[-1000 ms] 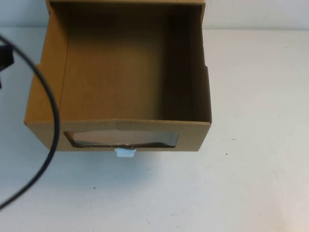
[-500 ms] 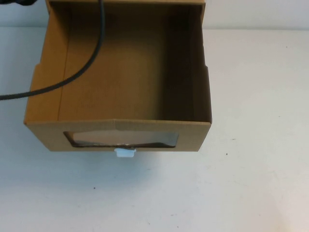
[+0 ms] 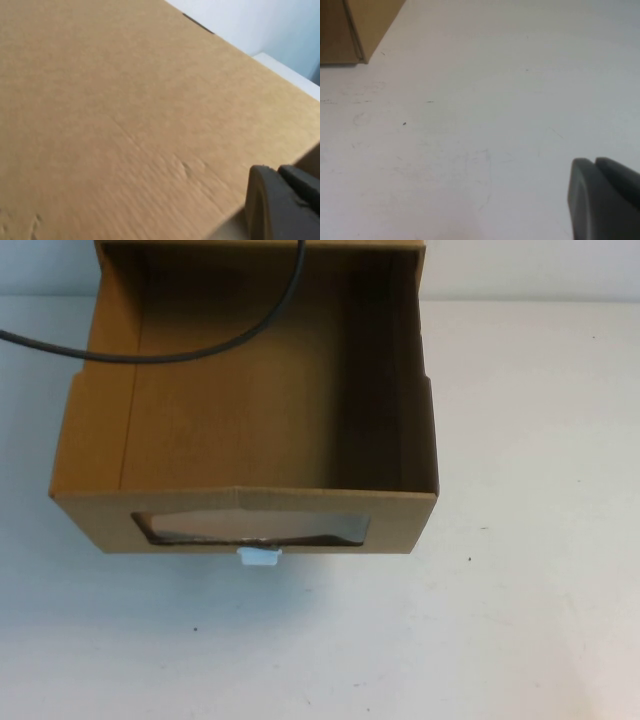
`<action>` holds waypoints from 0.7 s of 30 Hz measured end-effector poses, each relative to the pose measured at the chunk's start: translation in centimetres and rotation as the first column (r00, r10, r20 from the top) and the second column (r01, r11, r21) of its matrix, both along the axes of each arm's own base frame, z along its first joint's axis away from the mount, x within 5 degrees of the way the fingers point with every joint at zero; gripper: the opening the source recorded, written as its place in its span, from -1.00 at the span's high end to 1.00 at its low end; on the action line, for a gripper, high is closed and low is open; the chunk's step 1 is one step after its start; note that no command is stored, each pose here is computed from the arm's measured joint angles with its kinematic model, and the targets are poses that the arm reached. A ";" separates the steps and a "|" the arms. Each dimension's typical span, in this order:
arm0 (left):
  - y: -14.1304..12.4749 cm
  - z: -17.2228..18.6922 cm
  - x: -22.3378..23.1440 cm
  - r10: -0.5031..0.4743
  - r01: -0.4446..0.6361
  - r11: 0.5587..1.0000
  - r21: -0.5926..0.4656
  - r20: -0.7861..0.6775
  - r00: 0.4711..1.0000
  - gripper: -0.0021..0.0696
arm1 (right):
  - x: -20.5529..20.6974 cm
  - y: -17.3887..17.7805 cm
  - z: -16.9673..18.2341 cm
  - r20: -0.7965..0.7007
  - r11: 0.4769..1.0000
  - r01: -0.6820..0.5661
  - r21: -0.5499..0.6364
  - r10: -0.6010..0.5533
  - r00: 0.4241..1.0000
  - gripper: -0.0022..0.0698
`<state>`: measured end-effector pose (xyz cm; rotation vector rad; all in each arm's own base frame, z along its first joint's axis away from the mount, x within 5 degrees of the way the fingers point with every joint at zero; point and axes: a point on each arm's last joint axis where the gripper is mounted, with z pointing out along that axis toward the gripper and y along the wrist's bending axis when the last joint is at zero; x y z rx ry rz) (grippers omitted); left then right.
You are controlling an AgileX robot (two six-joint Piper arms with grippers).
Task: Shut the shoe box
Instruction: Press the shoe box with left arm
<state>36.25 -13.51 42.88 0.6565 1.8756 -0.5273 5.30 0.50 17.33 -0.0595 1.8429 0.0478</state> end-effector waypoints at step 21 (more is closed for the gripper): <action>-1.5 -3.3 5.1 -0.010 0.011 1.000 0.013 -0.053 0.999 0.95 | 0.2 0.3 0.8 0.075 0.988 -0.001 0.156 -0.010 0.997 0.98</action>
